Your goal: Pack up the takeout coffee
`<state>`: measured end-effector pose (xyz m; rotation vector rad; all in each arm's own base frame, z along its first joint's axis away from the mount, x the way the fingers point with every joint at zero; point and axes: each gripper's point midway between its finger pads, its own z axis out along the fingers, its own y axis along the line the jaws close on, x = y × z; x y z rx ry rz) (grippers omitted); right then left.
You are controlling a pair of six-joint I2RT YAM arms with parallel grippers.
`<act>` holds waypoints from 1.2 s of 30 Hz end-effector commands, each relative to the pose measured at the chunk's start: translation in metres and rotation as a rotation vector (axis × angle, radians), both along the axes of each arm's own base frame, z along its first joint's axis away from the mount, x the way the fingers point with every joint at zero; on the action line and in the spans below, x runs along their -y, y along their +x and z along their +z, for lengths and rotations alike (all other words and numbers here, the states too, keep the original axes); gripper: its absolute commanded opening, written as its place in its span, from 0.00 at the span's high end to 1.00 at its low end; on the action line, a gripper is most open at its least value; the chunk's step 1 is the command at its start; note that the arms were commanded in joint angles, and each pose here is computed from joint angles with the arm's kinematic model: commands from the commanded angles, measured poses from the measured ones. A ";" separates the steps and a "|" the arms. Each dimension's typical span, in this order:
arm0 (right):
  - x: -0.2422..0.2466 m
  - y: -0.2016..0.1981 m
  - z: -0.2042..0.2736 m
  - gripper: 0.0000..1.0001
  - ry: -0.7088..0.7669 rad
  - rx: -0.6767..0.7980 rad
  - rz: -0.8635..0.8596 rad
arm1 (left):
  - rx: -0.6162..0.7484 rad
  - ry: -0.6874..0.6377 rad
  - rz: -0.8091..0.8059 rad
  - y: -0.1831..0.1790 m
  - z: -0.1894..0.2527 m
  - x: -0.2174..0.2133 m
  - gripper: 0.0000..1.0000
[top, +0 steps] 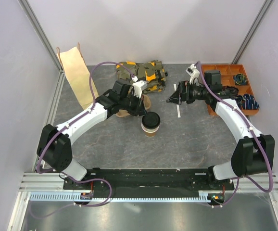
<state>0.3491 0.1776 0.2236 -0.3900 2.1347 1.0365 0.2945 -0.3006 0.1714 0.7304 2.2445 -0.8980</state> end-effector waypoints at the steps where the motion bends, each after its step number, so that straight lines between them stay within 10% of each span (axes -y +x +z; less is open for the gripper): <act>1: -0.015 -0.013 0.008 0.02 0.132 -0.024 0.047 | -0.017 -0.027 0.004 0.004 -0.006 0.007 0.98; 36: -0.033 -0.032 0.002 0.02 0.257 -0.125 0.113 | -0.069 -0.004 0.020 0.007 -0.030 0.004 0.98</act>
